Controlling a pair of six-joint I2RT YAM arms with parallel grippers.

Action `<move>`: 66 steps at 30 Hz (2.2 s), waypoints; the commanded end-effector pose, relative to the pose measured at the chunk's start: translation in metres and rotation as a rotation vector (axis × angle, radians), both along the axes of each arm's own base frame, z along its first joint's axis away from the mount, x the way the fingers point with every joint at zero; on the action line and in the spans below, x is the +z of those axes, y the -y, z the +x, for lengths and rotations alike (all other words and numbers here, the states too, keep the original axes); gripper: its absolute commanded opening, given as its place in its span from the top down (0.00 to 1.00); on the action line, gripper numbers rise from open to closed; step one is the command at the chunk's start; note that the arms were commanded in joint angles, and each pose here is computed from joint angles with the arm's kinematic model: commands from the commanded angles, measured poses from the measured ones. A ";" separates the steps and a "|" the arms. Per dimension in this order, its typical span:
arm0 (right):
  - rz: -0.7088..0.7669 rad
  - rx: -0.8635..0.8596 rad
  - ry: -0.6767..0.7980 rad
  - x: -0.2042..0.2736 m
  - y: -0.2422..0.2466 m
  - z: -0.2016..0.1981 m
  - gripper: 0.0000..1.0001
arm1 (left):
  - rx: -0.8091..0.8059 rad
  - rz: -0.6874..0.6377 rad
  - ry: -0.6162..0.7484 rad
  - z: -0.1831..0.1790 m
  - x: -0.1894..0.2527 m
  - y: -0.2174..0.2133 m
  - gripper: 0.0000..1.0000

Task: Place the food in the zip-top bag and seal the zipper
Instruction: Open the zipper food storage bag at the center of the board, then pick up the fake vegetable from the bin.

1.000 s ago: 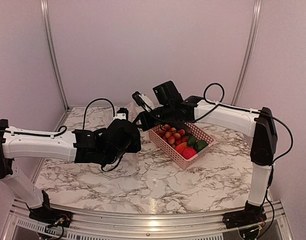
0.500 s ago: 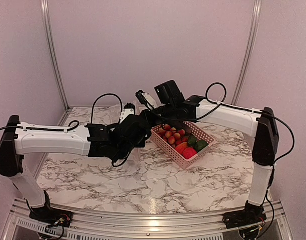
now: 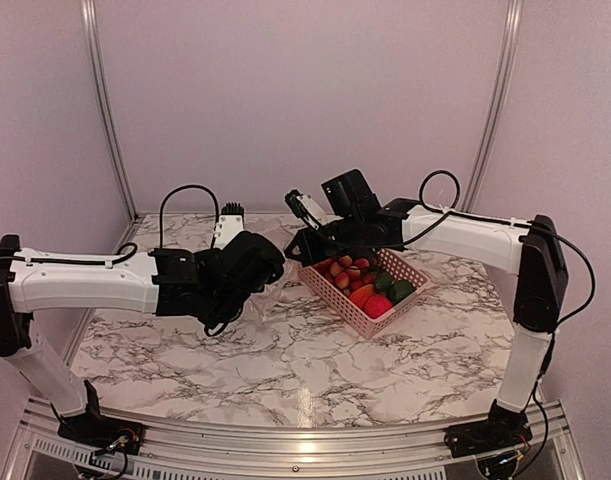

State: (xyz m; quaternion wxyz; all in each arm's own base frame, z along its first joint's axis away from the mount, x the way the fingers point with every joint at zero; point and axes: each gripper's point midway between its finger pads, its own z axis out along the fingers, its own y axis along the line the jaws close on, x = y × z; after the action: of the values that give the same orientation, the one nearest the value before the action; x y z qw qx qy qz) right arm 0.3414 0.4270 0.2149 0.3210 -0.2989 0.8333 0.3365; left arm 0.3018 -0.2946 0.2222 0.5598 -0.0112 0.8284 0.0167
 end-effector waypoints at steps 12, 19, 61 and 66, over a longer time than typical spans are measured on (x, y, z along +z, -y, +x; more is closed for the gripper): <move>0.042 0.434 0.215 0.050 0.045 -0.053 0.63 | -0.019 0.021 0.035 0.003 0.029 -0.027 1.00; -0.147 0.422 0.325 0.049 0.113 -0.040 0.45 | -0.086 0.088 -0.023 0.006 0.026 -0.021 1.00; -0.713 0.331 0.401 -0.101 0.197 0.048 0.67 | -0.274 0.026 -0.335 0.033 -0.013 0.015 1.00; -0.672 0.277 0.429 -0.060 0.201 0.055 0.87 | -0.272 0.013 -0.341 0.035 -0.019 0.015 1.00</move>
State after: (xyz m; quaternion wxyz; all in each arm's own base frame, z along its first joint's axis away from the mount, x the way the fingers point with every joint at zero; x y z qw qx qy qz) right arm 0.3864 0.2326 0.1237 0.3043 -0.5862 0.7506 0.0188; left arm 0.3358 -0.3039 0.1995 0.4032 0.1192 0.9071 -0.0217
